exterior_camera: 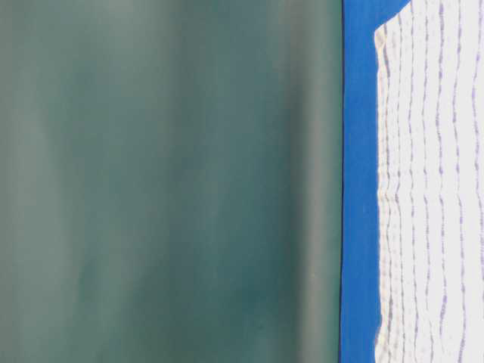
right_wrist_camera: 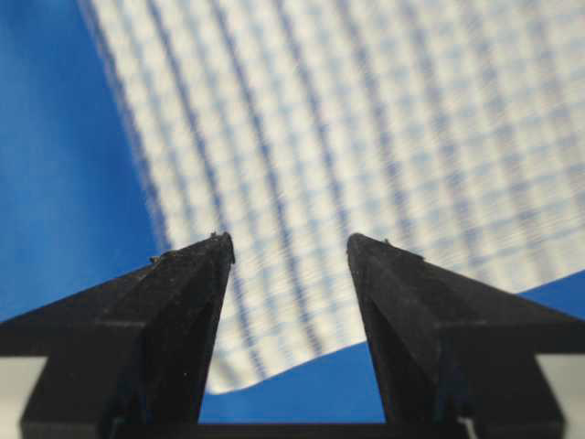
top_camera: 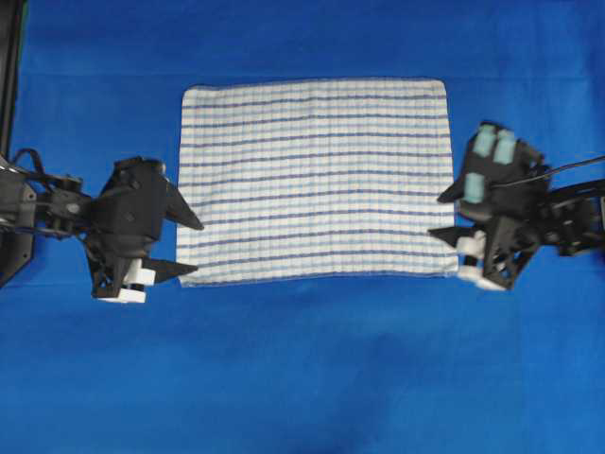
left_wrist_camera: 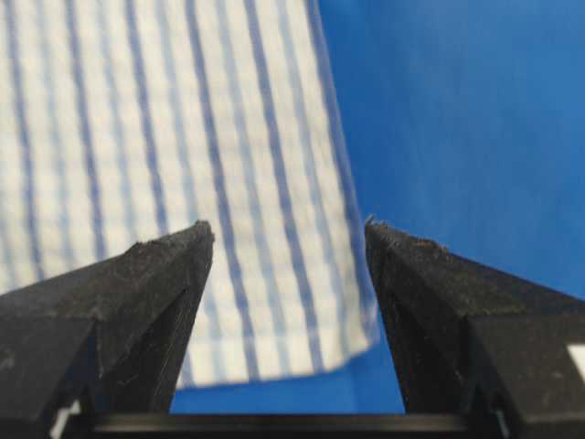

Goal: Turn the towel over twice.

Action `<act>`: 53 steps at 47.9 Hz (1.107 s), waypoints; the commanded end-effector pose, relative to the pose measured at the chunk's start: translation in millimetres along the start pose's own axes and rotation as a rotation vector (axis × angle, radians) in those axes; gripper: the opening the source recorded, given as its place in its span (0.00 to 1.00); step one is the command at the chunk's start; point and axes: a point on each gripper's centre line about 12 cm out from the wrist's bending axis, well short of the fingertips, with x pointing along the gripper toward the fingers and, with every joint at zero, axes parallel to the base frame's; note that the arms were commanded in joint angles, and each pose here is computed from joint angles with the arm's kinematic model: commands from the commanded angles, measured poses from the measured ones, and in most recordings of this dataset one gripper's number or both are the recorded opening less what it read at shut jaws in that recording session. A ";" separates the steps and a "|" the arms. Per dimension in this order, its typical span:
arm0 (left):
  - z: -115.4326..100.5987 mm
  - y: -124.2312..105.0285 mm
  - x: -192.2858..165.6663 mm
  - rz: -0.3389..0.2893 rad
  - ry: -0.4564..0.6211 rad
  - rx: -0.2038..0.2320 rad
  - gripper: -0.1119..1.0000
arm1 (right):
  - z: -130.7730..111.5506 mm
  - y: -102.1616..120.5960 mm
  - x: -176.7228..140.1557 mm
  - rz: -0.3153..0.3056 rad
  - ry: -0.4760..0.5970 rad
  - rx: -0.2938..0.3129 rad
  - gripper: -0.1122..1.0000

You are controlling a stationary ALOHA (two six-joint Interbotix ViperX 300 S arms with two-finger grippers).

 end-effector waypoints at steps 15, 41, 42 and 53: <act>37.4 22.5 -71.1 0.081 -0.278 -0.043 0.65 | 22.2 -38.5 -97.5 -0.019 -0.349 -0.063 0.63; -18.6 28.2 -118.9 0.152 -0.358 -0.011 0.65 | -52.6 -81.4 -106.9 -0.064 -0.411 -0.052 0.62; -21.2 28.0 -119.5 0.152 -0.361 -0.009 0.65 | -55.3 -81.9 -105.0 -0.064 -0.406 -0.050 0.61; -41.1 26.6 -119.6 0.152 -0.367 -0.012 0.65 | -74.2 -83.8 -85.8 -0.064 -0.348 0.007 0.59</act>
